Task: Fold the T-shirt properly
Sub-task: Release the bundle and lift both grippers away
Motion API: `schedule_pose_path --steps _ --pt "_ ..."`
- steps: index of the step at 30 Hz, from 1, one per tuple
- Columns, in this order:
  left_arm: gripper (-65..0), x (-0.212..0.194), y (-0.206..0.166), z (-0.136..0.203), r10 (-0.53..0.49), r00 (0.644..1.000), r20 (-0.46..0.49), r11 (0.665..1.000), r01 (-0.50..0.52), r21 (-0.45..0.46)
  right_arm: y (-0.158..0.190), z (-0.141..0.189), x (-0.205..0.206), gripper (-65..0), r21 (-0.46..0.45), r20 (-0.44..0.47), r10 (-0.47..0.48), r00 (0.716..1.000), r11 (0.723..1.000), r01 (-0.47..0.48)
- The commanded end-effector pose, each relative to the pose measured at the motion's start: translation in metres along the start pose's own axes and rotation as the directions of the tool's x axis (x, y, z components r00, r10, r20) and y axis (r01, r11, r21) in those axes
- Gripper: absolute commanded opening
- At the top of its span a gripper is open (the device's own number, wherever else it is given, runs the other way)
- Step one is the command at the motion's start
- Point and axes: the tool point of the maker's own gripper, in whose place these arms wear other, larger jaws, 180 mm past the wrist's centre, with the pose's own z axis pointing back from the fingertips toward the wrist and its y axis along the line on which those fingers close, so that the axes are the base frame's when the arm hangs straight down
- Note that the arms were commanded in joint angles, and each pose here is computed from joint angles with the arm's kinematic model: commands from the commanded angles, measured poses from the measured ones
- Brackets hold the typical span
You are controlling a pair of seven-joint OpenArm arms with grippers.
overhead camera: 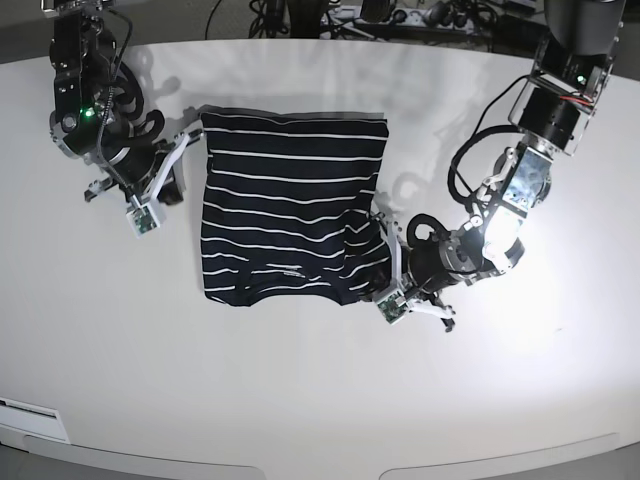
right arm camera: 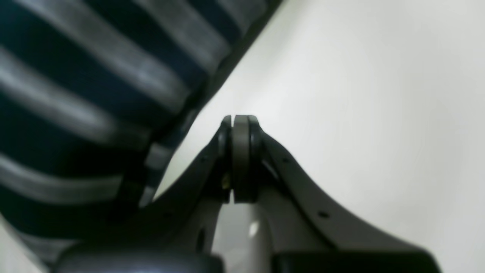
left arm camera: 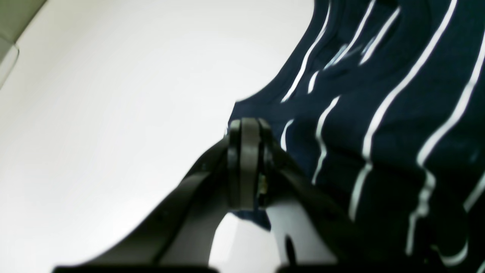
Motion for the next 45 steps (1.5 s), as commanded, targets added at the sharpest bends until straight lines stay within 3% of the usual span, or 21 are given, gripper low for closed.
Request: schedule_pose_path --steps 1,4,7,10,14,17,21,22,26,30,38,42,45 --pt "-65.0 0.025 0.01 0.007 -0.012 0.997 0.073 1.0 0.011 0.012 -0.016 0.008 0.026 -65.0 -0.061 0.087 0.007 0.996 0.998 -0.001" --pt "-65.0 0.034 0.0 0.017 -0.005 0.994 0.114 0.998 0.013 -0.067 -0.034 0.024 0.053 -65.0 -0.128 0.202 -0.03 0.979 0.99 0.056" --pt "-65.0 0.049 -0.014 0.035 0.048 0.981 0.188 0.981 -0.01 -0.196 -0.038 0.041 0.071 -65.0 -0.104 0.285 -0.042 0.958 0.992 0.074" --pt "-65.0 0.07 -0.013 0.056 0.215 0.939 0.27 0.952 -0.139 -0.272 -0.022 0.06 0.086 -65.0 0.043 0.381 -0.033 0.924 0.999 0.018" --pt "-65.0 0.074 -0.012 0.078 0.368 0.889 0.272 0.9 -0.267 -0.345 0.006 0.097 0.098 -65.0 0.262 0.519 -0.062 0.852 0.961 -0.09" --pt "-65.0 0.065 -0.015 0.093 0.479 0.846 0.235 0.838 -0.362 -0.409 -0.001 0.117 0.099 -65.0 0.329 0.542 -0.168 0.823 0.944 -0.024" --pt "-65.0 0.055 -0.019 0.117 0.596 0.78 0.19 0.746 -0.451 -0.489 -0.009 0.132 0.083 -65.0 0.366 0.5 -0.232 0.834 0.93 0.039" --pt "-65.0 0.046 -0.02 0.122 0.604 0.779 0.167 0.738 -0.469 -0.485 -0.008 0.135 0.078 -65.0 0.384 0.485 -0.251 0.838 0.922 0.054" --pt "-65.0 0.013 -0.033 0.138 0.61 0.787 0.094 0.734 -0.517 -0.44 -0.003 0.143 0.049 -65.0 0.425 0.387 -0.299 0.872 0.897 0.119" --pt "-65.0 0.004 -0.056 0.16 0.591 0.803 0.076 0.747 -0.51 -0.426 -0.01 0.148 0.009 -65.0 0.367 0.257 -0.288 0.923 0.912 0.182" --pt "-65.0 0.008 -0.119 0.207 0.539 0.841 0.048 0.773 -0.47 -0.426 -0.014 0.174 -0.043 -65.0 0.272 0.086 -0.295 0.952 0.926 0.263" --pt "-65.0 0.006 -0.158 0.226 0.542 0.84 -0.018 0.746 -0.49 -0.451 -0.004 0.182 -0.069 -65.0 0.27 -0.019 -0.309 0.951 0.914 0.303" --pt "-65.0 -0.004 -0.187 0.24 0.574 0.812 -0.104 0.693 -0.55 -0.466 0.005 0.189 -0.089 -65.0 0.271 -0.11 -0.316 0.942 0.903 0.334"
